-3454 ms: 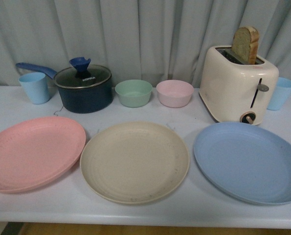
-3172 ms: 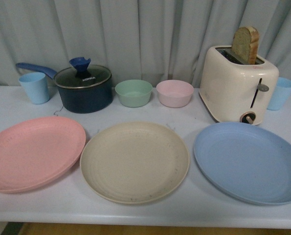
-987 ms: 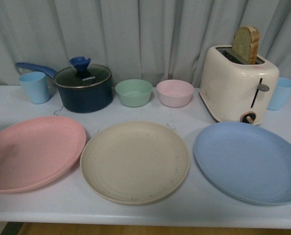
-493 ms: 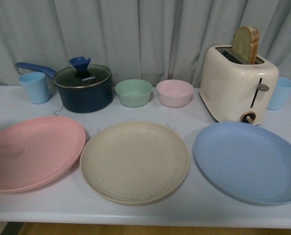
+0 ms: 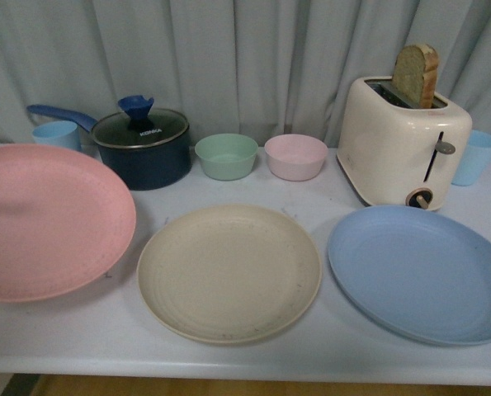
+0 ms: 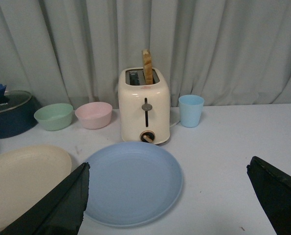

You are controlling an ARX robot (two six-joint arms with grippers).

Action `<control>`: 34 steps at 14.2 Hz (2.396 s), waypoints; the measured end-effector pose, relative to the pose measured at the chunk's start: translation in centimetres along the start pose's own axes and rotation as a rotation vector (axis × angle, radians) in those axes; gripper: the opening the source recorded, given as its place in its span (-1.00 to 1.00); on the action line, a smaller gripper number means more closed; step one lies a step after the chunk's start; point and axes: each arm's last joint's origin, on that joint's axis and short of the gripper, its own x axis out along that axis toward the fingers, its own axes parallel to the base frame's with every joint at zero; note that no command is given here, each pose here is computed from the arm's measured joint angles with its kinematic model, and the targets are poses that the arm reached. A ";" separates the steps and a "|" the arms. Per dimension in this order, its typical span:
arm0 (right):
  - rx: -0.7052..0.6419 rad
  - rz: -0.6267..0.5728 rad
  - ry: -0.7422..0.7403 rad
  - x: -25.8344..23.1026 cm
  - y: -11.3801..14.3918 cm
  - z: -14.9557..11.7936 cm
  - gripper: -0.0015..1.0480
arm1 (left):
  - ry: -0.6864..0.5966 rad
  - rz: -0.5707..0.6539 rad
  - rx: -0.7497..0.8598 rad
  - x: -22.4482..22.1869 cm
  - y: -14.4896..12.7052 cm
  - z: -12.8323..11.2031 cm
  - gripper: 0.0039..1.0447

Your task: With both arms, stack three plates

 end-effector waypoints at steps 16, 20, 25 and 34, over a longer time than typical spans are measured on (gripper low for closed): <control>0.000 0.000 0.000 0.0 0.0 0.0 0.87 | 0.093 -0.145 0.113 5.9 -19.7 -0.2 -0.16; 0.000 0.000 0.000 0.0 0.0 0.0 0.87 | -0.025 -0.177 0.120 2.0 -19.4 0.4 0.67; 0.000 0.000 0.000 0.0 0.0 0.0 0.87 | -0.205 -0.182 0.134 -2.8 -19.0 1.0 0.89; 0.000 0.001 0.000 0.0 0.0 0.0 0.87 | -0.837 0.028 0.046 -9.5 -14.6 -8.0 -0.06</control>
